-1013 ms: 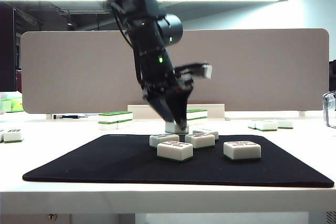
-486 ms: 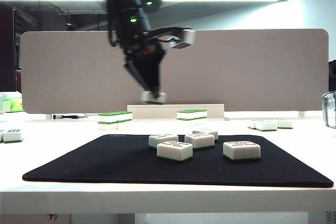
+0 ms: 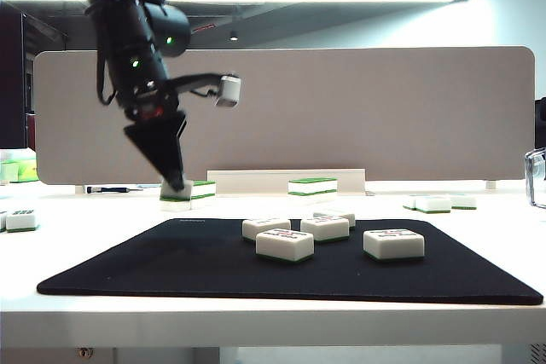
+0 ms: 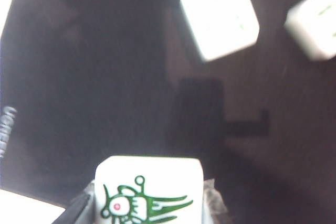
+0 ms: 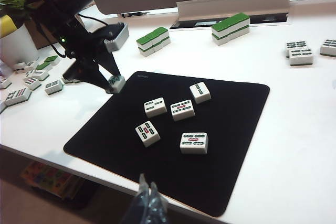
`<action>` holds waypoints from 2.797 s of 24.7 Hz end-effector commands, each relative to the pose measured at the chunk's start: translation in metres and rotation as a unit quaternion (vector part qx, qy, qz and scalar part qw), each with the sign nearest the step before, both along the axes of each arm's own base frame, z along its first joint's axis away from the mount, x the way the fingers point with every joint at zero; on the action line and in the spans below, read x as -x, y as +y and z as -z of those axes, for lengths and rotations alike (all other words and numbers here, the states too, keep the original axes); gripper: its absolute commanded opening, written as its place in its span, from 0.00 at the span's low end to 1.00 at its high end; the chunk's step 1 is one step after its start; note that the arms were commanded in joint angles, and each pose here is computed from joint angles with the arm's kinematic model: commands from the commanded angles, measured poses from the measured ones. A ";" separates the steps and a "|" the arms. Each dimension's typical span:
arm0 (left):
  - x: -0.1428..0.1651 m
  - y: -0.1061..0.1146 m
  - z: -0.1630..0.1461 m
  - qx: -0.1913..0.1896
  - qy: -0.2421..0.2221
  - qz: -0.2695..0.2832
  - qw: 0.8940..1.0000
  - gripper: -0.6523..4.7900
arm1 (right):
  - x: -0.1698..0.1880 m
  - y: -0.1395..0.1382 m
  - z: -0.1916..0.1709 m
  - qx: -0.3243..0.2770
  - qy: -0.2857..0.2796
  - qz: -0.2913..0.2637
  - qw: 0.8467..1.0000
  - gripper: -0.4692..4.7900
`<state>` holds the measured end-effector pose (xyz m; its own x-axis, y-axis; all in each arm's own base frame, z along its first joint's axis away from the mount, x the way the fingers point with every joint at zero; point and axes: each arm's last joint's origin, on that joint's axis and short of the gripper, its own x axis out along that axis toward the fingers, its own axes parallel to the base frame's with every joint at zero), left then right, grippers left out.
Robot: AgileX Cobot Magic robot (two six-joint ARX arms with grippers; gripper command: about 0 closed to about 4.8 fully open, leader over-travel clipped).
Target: Align six mahjong tiles in a row on the table.
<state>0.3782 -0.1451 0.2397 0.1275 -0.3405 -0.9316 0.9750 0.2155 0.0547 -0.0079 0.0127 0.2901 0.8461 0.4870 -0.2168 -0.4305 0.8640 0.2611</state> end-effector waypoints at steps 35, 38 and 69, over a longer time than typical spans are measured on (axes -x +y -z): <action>-0.015 -0.039 -0.007 0.219 -0.008 -0.190 0.957 0.75 | 0.003 0.000 -0.001 0.000 -0.015 -0.003 1.000 0.09; -0.005 -0.076 -0.008 0.211 -0.059 -0.167 0.961 0.75 | 0.003 0.000 -0.001 0.000 -0.015 -0.001 1.000 0.09; -0.005 -0.145 0.064 0.192 -0.084 -0.232 0.950 1.00 | 0.003 0.000 -0.001 0.000 -0.014 -0.001 1.000 0.09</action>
<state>0.3826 -0.2892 0.1733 0.4729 -0.5166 -0.7138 0.7615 0.6472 0.0361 -0.0079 0.0127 0.2900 0.8458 0.4873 -0.2171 -0.4306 0.8638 0.2616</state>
